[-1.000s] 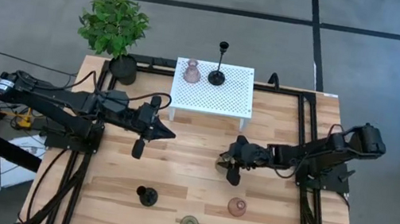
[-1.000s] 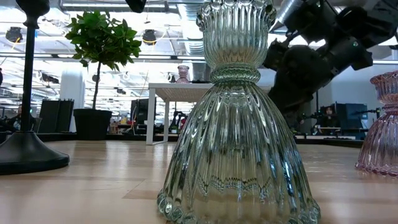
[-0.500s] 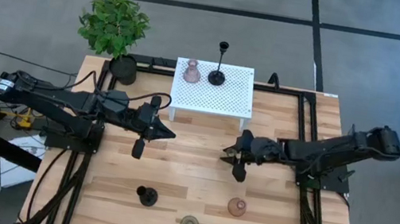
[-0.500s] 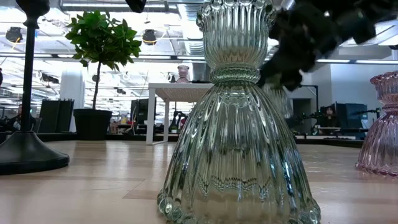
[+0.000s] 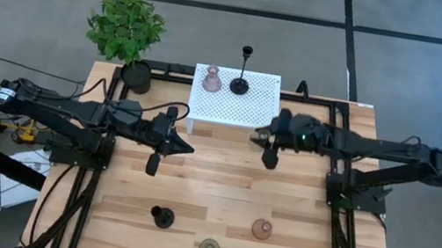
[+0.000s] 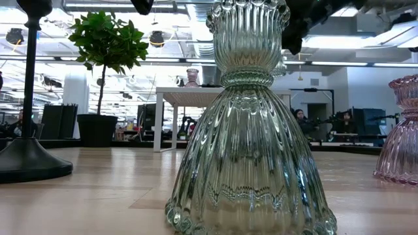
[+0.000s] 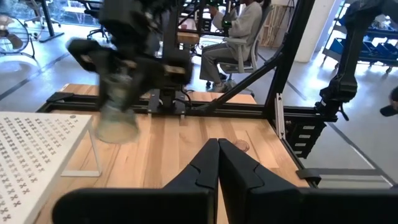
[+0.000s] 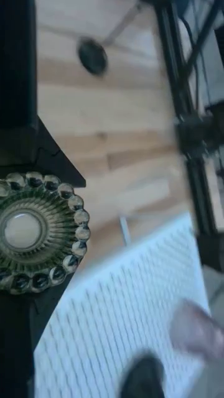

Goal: Pick & Place candle stick holders
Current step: Put the top green candle holder on the shelf

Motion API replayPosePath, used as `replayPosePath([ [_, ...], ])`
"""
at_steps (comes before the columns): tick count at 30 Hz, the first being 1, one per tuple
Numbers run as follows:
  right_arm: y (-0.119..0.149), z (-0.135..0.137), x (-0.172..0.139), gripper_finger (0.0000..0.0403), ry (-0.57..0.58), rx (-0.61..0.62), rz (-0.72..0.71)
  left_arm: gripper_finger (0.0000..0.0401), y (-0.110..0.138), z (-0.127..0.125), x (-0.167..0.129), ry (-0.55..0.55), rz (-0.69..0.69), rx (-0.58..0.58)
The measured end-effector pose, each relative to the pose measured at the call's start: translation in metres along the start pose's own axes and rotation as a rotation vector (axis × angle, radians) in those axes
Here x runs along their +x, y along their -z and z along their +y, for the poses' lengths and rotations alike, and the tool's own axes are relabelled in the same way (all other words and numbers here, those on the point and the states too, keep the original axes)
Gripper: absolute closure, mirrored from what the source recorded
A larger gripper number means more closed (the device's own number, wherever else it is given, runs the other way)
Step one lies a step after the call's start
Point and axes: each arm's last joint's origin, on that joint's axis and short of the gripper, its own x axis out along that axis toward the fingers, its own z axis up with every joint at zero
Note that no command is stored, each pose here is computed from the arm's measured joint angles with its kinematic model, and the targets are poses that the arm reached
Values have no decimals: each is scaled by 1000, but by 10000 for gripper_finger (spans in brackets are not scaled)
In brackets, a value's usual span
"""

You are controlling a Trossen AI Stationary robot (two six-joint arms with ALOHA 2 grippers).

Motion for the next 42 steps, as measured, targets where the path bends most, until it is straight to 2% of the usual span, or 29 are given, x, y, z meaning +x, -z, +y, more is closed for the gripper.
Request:
replayPosePath([
  [8,-14,-54,3,259,43,77,-33,394,0,0,0,0,0,-6],
  [20,-39,-110,25,259,95,78,-34,394,0,0,0,0,0,-3],
  [30,-48,-156,51,259,157,114,1,394,0,0,0,-1,0,-2],
  [37,-44,-180,51,259,196,158,30,394,0,0,0,-3,0,-2],
  [42,-42,-185,48,259,204,152,39,394,0,0,0,-11,-1,-2],
])
